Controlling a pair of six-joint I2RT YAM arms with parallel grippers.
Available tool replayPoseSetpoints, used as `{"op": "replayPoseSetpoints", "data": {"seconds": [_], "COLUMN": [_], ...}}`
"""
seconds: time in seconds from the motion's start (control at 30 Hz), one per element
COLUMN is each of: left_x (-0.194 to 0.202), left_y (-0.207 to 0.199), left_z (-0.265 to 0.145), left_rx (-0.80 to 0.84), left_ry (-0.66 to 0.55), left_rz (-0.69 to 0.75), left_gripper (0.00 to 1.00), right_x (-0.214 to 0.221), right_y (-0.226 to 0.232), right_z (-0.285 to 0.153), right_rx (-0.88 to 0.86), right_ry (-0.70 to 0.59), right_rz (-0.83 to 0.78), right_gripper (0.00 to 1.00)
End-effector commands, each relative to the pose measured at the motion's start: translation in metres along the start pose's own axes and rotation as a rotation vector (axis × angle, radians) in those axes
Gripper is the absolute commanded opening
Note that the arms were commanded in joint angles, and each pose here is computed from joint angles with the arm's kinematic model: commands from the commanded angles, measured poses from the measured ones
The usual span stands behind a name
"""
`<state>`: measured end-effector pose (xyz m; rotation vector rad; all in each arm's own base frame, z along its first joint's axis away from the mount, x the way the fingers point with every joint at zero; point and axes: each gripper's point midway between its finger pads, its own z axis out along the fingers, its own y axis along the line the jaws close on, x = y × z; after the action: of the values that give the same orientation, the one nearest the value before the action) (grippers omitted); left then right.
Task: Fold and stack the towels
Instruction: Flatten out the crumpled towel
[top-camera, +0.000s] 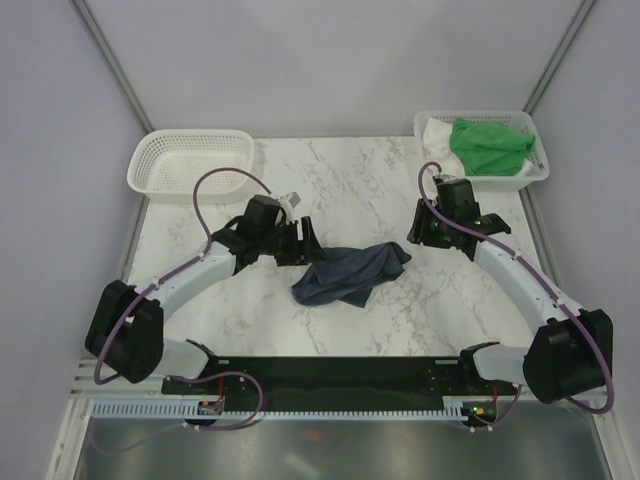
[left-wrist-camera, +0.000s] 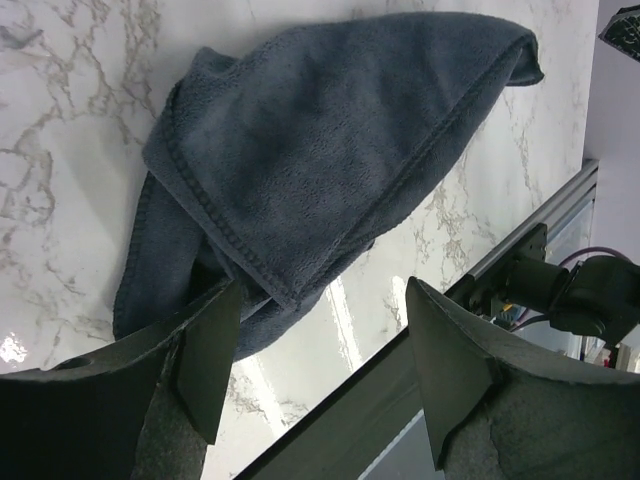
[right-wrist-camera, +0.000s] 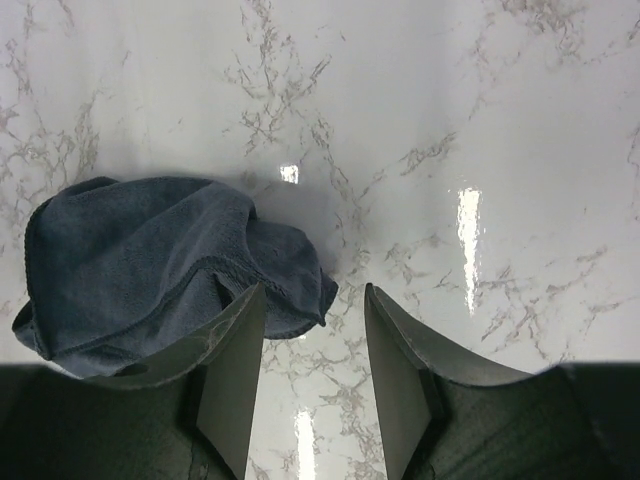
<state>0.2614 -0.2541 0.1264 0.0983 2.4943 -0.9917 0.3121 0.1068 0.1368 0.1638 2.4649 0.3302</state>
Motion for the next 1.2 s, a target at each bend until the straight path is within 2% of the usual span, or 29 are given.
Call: {"op": "replayPoseSetpoints", "data": {"seconds": [0.0, 0.17, 0.3, 0.63, 0.87, 0.93, 0.97, 1.03, 1.07, 1.1, 1.13, 1.17], "left_x": [-0.001, 0.005, 0.003, 0.016, -0.003, -0.004, -0.004, 0.003, 0.007, 0.024, 0.027, 0.028], "left_y": [-0.009, -0.019, -0.013, -0.008, -0.017, -0.028, -0.028, -0.029, -0.028, -0.037, -0.037, -0.036], "left_z": [0.008, 0.018, 0.020, 0.021, 0.006, 0.005, 0.005, 0.008, 0.009, 0.010, 0.011, 0.013], "left_rx": [0.036, 0.070, -0.050, -0.116, -0.110, -0.058, -0.043, -0.008, 0.029, 0.138, 0.178, 0.195], "left_ry": [-0.023, 0.003, -0.046, 0.007, -0.061, -0.047, -0.033, 0.023, 0.053, 0.114, 0.127, 0.130], "left_rz": [-0.018, -0.020, 0.151, 0.191, 0.469, 0.526, 0.600, 0.664, 0.773, 0.819, 0.909, 0.946], "left_gripper": [0.74, 0.74, 0.72, 0.69, 0.71, 0.70, 0.70, 0.73, 0.73, 0.72, 0.72, 0.72], "right_x": [-0.002, 0.017, 0.027, 0.038, 0.039, 0.039, 0.038, 0.040, 0.040, 0.039, 0.038, 0.036], "right_y": [0.006, 0.021, 0.010, 0.005, 0.014, 0.018, 0.020, 0.021, 0.021, 0.020, 0.021, 0.019], "right_z": [-0.011, -0.004, 0.000, 0.012, 0.021, 0.025, 0.026, 0.032, 0.033, 0.033, 0.032, 0.031], "right_rx": [-0.040, -0.159, -0.128, -0.150, -0.216, -0.240, -0.250, -0.260, -0.256, -0.255, -0.256, -0.246], "right_ry": [-0.044, 0.003, -0.005, -0.027, -0.014, -0.022, -0.029, -0.031, -0.031, -0.033, -0.042, -0.052], "right_rz": [0.015, 0.006, -0.029, -0.103, -0.144, -0.139, -0.136, -0.131, -0.128, -0.131, -0.132, -0.129], "right_gripper": [0.52, 0.48, 0.47, 0.48, 0.42, 0.42, 0.41, 0.40, 0.29, 0.23, 0.12, 0.06]}}
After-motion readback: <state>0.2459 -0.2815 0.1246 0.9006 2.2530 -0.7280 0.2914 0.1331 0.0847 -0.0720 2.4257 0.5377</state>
